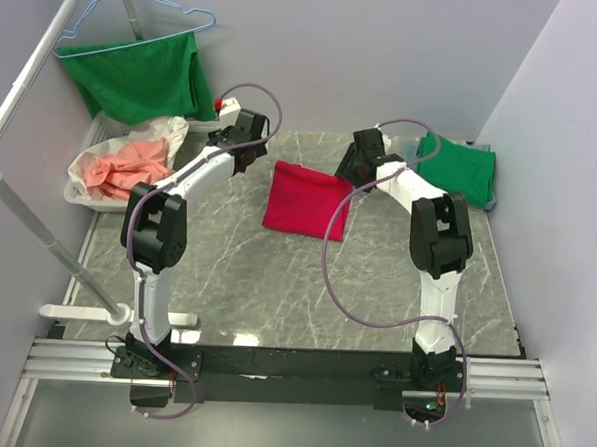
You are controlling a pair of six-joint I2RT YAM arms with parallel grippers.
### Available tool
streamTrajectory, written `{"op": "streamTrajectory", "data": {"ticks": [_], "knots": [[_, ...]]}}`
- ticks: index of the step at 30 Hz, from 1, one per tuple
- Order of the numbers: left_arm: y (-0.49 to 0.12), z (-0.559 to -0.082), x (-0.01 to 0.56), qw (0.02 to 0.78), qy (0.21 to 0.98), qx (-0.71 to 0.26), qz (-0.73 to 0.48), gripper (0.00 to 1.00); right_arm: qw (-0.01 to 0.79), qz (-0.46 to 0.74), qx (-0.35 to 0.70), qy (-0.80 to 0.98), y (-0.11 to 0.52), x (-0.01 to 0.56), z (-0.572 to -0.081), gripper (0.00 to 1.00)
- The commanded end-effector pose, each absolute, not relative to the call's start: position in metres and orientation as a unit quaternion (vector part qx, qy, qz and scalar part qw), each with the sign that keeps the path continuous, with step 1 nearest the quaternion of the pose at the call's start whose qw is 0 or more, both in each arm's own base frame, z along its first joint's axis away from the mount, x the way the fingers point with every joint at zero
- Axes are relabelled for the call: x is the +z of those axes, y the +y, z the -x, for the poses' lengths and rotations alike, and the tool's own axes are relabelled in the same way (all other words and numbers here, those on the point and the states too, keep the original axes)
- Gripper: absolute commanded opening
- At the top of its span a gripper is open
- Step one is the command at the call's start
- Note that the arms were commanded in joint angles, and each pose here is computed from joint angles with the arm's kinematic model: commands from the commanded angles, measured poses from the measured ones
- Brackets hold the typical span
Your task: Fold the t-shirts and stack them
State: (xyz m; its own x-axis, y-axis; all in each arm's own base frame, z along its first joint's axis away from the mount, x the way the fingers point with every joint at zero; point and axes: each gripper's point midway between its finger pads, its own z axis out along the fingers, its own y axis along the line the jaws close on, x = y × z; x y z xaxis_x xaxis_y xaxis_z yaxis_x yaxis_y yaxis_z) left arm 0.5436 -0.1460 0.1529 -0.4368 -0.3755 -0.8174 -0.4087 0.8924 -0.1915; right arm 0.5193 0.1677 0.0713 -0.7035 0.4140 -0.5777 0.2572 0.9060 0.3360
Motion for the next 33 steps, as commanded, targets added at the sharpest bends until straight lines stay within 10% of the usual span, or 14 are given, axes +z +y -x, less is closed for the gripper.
{"op": "streamTrajectory", "data": {"ticks": [1,33], "knots": [[-0.151,-0.517,0.138,0.447,0.865,-0.004,0.228,0.78,0.414,-0.213,0.115,0.878,0.151,0.126,-0.539,0.68],[-0.142,-0.436,0.073,0.329,0.908,0.015,0.259,0.77,0.328,-0.075,0.171,0.926,0.173,0.062,-0.456,0.83]]}}
